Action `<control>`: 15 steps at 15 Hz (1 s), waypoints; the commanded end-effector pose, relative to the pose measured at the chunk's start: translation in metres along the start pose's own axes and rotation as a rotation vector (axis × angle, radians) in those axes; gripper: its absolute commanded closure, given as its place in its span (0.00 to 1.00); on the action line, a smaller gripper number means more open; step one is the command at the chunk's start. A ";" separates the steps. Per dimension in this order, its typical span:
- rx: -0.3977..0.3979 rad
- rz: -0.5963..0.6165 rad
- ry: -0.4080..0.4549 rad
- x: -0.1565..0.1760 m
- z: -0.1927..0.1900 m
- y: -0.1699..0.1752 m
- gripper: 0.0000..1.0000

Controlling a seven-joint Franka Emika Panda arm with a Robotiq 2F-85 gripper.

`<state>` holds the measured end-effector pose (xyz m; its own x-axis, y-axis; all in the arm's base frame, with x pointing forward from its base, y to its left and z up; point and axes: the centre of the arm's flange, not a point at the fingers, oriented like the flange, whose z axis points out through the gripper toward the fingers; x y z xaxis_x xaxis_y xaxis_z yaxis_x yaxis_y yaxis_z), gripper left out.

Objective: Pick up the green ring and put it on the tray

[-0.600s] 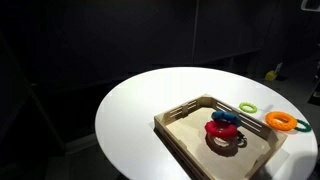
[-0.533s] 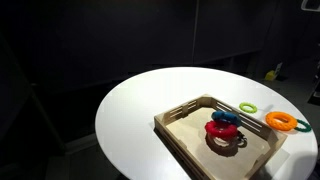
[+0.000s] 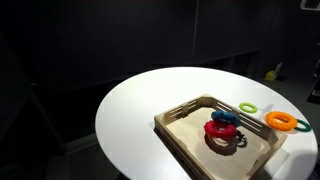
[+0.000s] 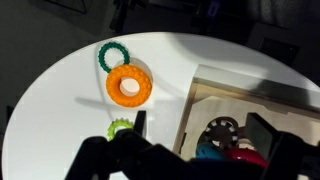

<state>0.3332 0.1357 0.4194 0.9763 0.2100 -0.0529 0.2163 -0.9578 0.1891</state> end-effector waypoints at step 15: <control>0.120 0.350 -0.030 0.089 0.026 0.099 0.00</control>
<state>0.4186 0.0655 0.4196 0.9976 -0.0543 -0.0432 -0.0501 -0.9944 0.0928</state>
